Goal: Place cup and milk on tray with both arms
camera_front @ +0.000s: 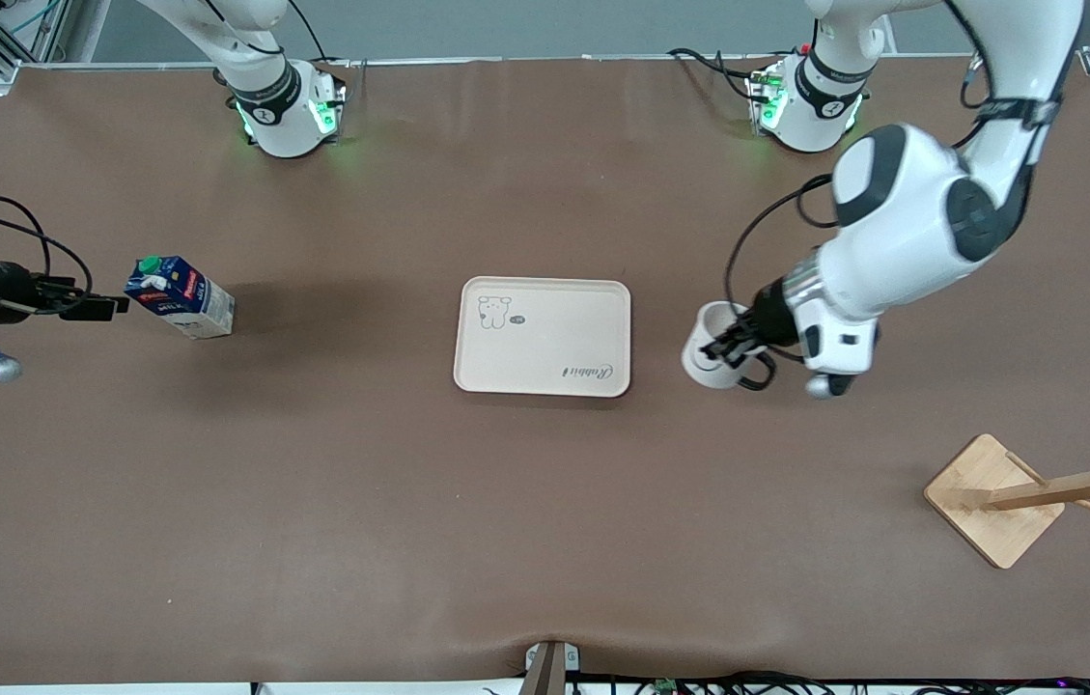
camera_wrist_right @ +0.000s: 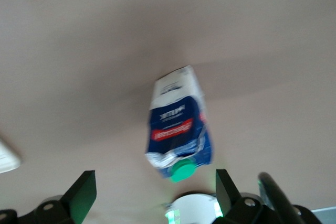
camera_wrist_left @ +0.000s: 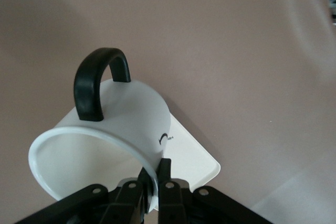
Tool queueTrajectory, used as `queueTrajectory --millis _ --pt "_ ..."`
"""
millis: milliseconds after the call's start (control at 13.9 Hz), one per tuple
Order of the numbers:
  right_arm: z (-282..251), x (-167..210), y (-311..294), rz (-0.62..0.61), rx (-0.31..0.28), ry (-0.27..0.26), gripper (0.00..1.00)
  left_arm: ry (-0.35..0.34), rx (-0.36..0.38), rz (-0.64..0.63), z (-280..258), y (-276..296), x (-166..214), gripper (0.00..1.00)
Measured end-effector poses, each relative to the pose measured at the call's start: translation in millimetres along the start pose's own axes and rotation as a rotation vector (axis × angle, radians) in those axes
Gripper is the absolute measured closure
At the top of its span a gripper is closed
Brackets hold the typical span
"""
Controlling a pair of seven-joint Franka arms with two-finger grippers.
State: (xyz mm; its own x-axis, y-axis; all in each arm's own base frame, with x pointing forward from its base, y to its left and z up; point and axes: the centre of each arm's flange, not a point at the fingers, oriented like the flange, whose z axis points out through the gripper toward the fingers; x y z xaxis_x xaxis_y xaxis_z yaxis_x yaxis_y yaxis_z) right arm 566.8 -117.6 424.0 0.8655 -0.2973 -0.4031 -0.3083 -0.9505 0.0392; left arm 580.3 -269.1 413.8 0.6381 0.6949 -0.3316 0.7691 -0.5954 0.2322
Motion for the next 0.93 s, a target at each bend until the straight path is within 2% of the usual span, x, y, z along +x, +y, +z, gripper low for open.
queueTrajectory --millis 72,215,359,502,574,789,933 --pt "0.1 -0.8 -8.0 -0.021 -0.054 0.025 0.00 -0.018 0.021 -0.036 21.5 6.3 -12.3 0.92" --pt "4.6 -9.6 -25.9 -0.080 -0.103 0.034 0.00 -0.019 0.078 -0.103 69.4 13.2 -40.5 0.92" --pt "13.0 -16.6 -30.7 -0.133 -0.112 0.055 0.00 0.005 0.146 -0.169 113.8 11.6 -62.5 0.92" --pt "23.9 -22.8 -29.1 -0.155 -0.115 0.092 0.00 0.002 0.197 -0.247 151.5 9.3 -82.0 0.92" --pt "31.8 -27.2 -27.7 -0.164 -0.117 0.093 0.00 0.001 0.216 -0.281 166.0 8.4 -88.4 0.92" --pt "57.6 -37.9 -24.2 -0.190 -0.120 0.091 0.00 -0.009 0.258 -0.316 194.3 2.1 -89.5 0.92" --pt "72.6 -44.6 -23.3 -0.198 -0.120 0.115 0.00 -0.019 0.283 -0.318 209.8 -2.8 -89.7 0.92"
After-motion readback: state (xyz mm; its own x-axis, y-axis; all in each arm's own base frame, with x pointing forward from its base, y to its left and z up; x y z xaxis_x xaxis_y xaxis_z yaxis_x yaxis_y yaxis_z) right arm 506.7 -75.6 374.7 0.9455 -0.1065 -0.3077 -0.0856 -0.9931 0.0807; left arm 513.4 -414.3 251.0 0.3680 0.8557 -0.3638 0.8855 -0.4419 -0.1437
